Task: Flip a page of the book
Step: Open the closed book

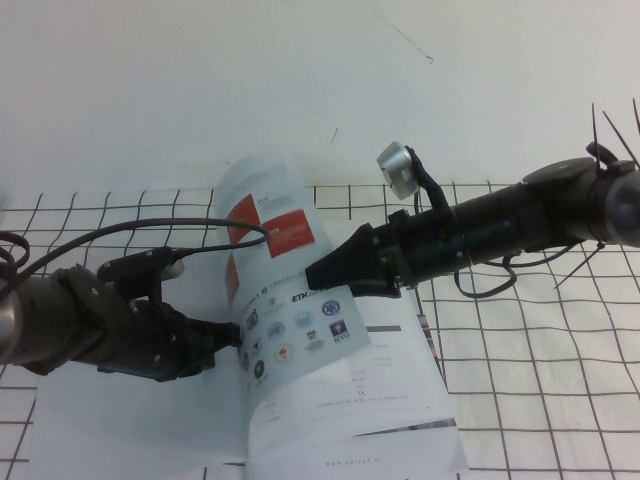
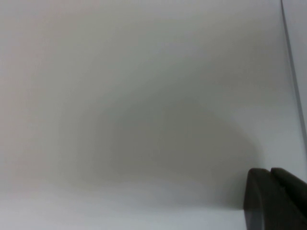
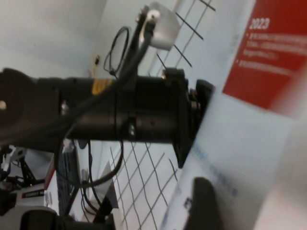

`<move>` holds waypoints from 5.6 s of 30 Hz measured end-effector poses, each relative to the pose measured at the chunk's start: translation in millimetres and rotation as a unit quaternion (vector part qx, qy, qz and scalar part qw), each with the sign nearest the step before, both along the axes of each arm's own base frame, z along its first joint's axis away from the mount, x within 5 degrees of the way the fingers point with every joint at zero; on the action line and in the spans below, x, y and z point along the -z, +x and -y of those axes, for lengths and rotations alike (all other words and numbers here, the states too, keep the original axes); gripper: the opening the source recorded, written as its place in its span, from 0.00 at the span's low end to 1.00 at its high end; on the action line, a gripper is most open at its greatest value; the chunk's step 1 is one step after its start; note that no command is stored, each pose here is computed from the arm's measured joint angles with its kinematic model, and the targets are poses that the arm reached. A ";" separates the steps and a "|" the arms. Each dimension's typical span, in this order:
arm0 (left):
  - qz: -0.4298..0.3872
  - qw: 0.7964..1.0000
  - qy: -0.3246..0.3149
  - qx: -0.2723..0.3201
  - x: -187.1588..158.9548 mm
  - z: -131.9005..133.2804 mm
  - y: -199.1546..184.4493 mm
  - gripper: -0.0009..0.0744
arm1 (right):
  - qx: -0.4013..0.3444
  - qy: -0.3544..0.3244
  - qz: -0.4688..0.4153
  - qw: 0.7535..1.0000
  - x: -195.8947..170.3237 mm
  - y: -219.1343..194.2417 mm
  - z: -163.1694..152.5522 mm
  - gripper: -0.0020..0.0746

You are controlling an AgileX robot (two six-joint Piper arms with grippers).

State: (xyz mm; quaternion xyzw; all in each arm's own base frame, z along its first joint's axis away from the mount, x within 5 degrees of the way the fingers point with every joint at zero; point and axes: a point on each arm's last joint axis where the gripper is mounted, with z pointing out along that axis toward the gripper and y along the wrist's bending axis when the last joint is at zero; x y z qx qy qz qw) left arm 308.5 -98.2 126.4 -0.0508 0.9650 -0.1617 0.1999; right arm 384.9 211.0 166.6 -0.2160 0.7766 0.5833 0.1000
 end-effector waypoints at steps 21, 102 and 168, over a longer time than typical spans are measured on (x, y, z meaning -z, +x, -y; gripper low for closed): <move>0.002 1.000 0.003 0.007 0.0 0.0 0.0 0.01 | 0.040 0.060 -0.003 0.997 -10.7 6.1 -5.5 0.61; 0.106 0.994 -0.018 -0.006 -59.6 -3.5 -5.3 0.01 | -0.025 0.127 0.100 0.987 -54.2 -31.7 -62.7 0.03; 0.123 0.991 -0.028 0.037 -90.7 -3.0 -24.0 0.01 | 0.007 -0.087 0.078 0.993 33.1 -48.2 -112.8 0.03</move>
